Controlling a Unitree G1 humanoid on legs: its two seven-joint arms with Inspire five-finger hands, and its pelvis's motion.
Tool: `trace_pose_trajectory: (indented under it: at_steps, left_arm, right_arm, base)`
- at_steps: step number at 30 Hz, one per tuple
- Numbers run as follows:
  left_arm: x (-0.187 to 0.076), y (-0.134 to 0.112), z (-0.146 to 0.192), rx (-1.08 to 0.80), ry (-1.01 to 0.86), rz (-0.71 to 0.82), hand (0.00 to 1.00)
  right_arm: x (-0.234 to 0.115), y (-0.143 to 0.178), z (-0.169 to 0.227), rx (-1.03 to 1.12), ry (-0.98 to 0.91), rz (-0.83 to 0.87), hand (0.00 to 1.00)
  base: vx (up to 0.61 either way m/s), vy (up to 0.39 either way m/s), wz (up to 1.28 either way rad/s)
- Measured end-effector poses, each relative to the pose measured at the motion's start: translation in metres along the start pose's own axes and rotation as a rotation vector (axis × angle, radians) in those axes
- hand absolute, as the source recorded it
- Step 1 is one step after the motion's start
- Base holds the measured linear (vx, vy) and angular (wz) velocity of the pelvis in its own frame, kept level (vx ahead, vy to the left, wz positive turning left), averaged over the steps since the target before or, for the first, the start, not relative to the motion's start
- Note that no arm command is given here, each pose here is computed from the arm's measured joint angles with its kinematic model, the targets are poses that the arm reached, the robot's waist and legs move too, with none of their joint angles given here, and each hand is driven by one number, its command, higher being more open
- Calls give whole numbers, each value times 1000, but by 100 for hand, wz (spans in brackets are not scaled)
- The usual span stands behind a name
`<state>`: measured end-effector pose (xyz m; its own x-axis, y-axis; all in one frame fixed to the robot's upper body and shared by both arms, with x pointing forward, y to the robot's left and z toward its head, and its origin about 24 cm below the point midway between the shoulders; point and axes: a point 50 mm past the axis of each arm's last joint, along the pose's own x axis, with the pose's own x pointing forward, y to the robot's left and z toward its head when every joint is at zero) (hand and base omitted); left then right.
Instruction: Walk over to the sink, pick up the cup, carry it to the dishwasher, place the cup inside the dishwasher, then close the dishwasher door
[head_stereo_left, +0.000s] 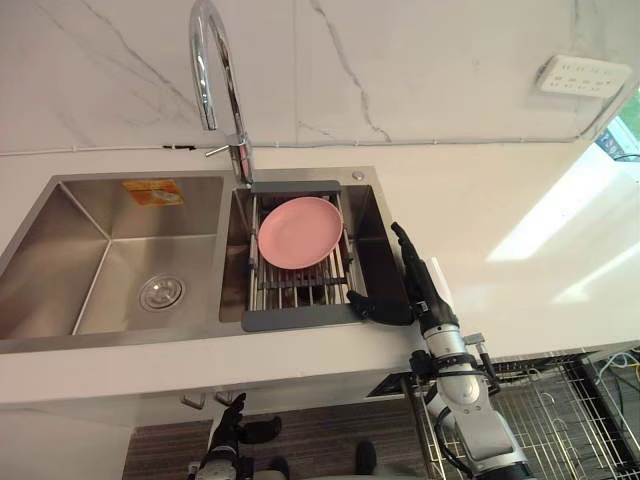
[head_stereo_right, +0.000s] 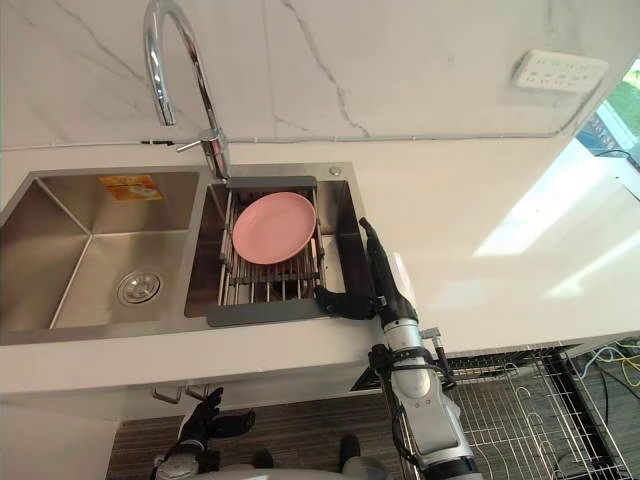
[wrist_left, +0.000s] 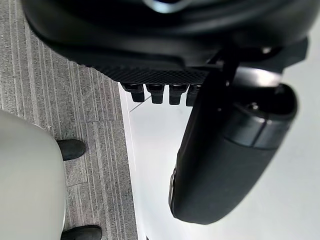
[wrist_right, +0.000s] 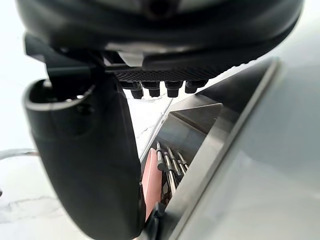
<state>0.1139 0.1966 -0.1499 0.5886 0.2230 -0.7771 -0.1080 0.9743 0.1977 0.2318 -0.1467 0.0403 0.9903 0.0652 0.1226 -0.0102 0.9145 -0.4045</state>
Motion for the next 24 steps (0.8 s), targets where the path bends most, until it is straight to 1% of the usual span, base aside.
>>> trace_pose_trajectory:
  at_steps: [13, 18, 24]
  left_arm:
    - [0, 3, -2, -40, 17, 14, 100]
    - [0, 3, -2, -48, 20, 17, 100]
    - [0, 4, -2, -47, 18, 16, 100]
  right_arm:
    - [4, -3, 17, 15, -74, -33, 100]
    - [6, 4, 23, -73, -122, 40, 100]
    - [18, 4, 36, -228, -212, 50, 100]
  base:
    - [-31, -12, 8]
    - [-1, -7, 6]
    - [-1, -13, 5]
